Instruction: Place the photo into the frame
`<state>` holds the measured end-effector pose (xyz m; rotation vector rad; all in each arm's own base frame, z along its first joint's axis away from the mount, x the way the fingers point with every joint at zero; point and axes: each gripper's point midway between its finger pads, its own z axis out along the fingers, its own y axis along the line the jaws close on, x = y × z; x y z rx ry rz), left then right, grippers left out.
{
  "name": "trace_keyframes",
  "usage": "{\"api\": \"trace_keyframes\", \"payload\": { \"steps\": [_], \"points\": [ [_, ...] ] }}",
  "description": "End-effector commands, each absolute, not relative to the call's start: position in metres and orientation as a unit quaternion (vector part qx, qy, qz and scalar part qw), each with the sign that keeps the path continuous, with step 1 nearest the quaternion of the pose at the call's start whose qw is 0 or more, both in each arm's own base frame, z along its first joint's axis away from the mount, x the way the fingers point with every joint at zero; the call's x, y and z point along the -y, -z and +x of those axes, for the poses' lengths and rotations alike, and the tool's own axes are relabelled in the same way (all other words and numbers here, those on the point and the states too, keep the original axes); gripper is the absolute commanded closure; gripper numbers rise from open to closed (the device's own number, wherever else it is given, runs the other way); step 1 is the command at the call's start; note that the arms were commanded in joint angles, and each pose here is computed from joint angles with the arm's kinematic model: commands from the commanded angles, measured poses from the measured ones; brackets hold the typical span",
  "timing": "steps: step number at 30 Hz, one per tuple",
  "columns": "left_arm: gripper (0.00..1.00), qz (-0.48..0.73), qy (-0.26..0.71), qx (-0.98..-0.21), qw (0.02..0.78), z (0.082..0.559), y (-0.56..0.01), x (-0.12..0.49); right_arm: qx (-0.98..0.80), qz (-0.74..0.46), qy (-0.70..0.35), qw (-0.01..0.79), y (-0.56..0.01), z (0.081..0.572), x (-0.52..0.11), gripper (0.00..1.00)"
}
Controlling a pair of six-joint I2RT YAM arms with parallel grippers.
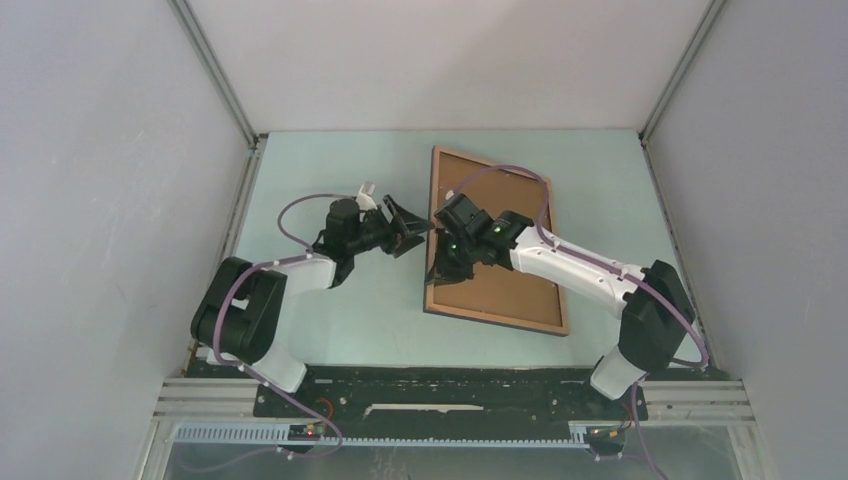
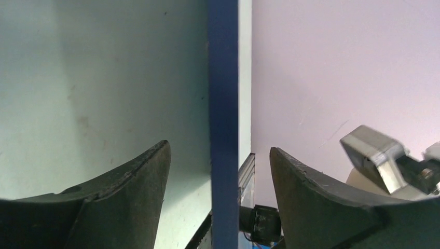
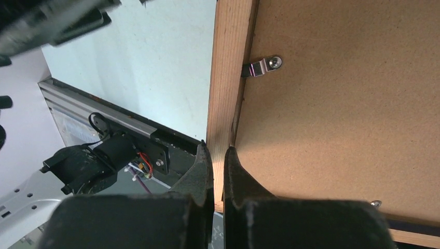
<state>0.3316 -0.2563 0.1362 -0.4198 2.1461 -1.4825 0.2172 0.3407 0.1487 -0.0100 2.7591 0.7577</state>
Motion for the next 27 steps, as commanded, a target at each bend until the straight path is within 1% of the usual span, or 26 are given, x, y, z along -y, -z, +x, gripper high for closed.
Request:
{"api": "trace_keyframes", "payload": {
  "steps": [1,5,9,12,14,15,17,20,23,27],
  "points": [
    [0.25,-0.120,0.547,-0.767,0.312,0.359,-0.170,0.268,-0.924,-0.039,-0.328,0.192,-0.195,0.223,-0.350,1.00],
    [0.30,-0.115,0.515,-0.785,0.325,0.365,-0.159,0.274,-0.923,-0.038,-0.332,0.192,-0.194,0.223,-0.346,1.00],
    [0.40,-0.103,0.508,-0.790,0.326,0.371,-0.160,0.286,-0.918,-0.042,-0.344,0.192,-0.197,0.222,-0.346,1.00],
    [0.43,-0.097,0.499,-0.794,0.333,0.374,-0.161,0.289,-0.916,-0.045,-0.346,0.197,-0.199,0.222,-0.344,1.00],
    [0.47,-0.094,0.495,-0.797,0.333,0.375,-0.162,0.292,-0.916,-0.043,-0.345,0.201,-0.199,0.223,-0.340,1.00],
    [0.50,-0.092,0.493,-0.799,0.333,0.375,-0.163,0.293,-0.916,-0.042,-0.344,0.205,-0.200,0.222,-0.338,1.00],
    [0.62,-0.089,0.488,-0.801,0.336,0.377,-0.165,0.294,-0.915,-0.038,-0.342,0.213,-0.201,0.223,-0.334,1.00],
    [0.74,-0.082,0.485,-0.804,0.335,0.379,-0.167,0.298,-0.912,-0.040,-0.342,0.222,-0.204,0.223,-0.331,1.00],
    [0.77,-0.080,0.501,-0.800,0.321,0.379,-0.166,0.307,-0.910,-0.042,-0.340,0.235,-0.210,0.224,-0.325,1.00],
    [0.75,-0.075,0.513,-0.792,0.322,0.380,-0.173,0.312,-0.905,-0.052,-0.344,0.245,-0.220,0.221,-0.319,1.00]
  ]
}}
